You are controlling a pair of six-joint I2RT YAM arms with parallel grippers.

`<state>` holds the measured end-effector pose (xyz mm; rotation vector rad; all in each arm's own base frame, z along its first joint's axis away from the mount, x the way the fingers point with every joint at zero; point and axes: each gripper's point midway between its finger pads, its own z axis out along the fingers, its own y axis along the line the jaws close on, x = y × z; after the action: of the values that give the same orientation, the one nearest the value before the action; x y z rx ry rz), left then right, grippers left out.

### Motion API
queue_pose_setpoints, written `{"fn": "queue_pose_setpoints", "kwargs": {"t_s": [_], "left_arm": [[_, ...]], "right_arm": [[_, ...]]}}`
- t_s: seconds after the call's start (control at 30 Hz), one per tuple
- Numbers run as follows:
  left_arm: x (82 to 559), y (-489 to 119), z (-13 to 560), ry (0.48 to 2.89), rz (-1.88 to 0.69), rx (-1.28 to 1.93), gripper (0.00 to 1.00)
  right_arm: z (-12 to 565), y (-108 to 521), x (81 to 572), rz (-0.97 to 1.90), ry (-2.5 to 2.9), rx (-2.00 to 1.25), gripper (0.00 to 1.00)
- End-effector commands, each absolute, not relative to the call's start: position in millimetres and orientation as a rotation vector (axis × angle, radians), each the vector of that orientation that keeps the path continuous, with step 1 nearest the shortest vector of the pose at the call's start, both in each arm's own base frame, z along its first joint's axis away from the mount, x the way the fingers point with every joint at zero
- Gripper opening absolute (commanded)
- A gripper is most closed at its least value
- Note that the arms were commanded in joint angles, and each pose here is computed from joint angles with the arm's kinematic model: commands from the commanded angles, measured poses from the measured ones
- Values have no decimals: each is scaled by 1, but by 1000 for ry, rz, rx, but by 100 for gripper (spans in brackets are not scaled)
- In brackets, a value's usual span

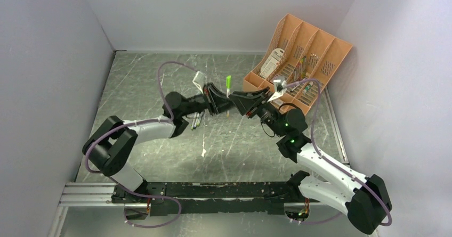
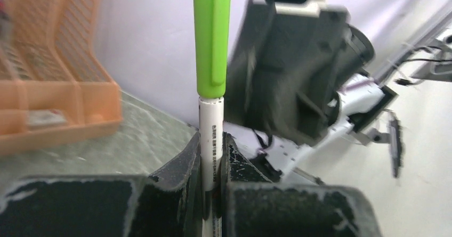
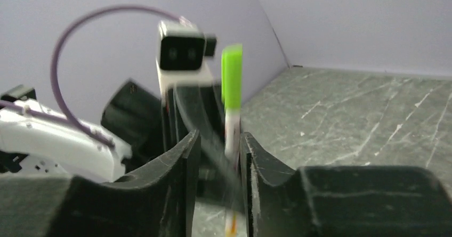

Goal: Insert the pens into the pen caps

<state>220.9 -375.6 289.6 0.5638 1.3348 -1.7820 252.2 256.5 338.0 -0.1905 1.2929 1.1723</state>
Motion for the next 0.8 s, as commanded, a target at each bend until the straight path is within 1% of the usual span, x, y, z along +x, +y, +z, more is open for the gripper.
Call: {"fn": "queue_pose_setpoints", "kwargs": {"t_s": [0.0, 0.03, 0.1, 0.23, 0.27, 0.37, 0.53, 0.7, 0.77], "left_arm": [[249, -365, 322, 1246, -1539, 736, 7], [251, -366, 313, 1298, -1488, 787, 7], [253, -366, 309, 1303, -1407, 880, 7], [245, -368, 300, 1258, -1344, 1045, 7], [243, -368, 297, 1250, -1342, 1083, 7], [235, -370, 291, 1226, -1346, 1173, 7], [230, -373, 290, 1234, -1318, 1215, 7], [227, -374, 297, 1220, -1325, 1189, 7], [225, -375, 297, 1220, -1330, 1188, 7]], "right_arm": [[346, 255, 241, 1127, 1320, -272, 39], [352, 253, 240, 1116, 1314, -277, 44], [363, 248, 237, 1090, 1299, -288, 50], [378, 239, 237, 1042, 1288, -280, 60], [382, 238, 238, 1034, 1287, -274, 61], [390, 239, 244, 1015, 1300, -269, 62], [397, 245, 251, 1021, 1307, -264, 61], [390, 254, 257, 1030, 1344, -273, 57], [387, 255, 257, 1040, 1350, -277, 52]]}}
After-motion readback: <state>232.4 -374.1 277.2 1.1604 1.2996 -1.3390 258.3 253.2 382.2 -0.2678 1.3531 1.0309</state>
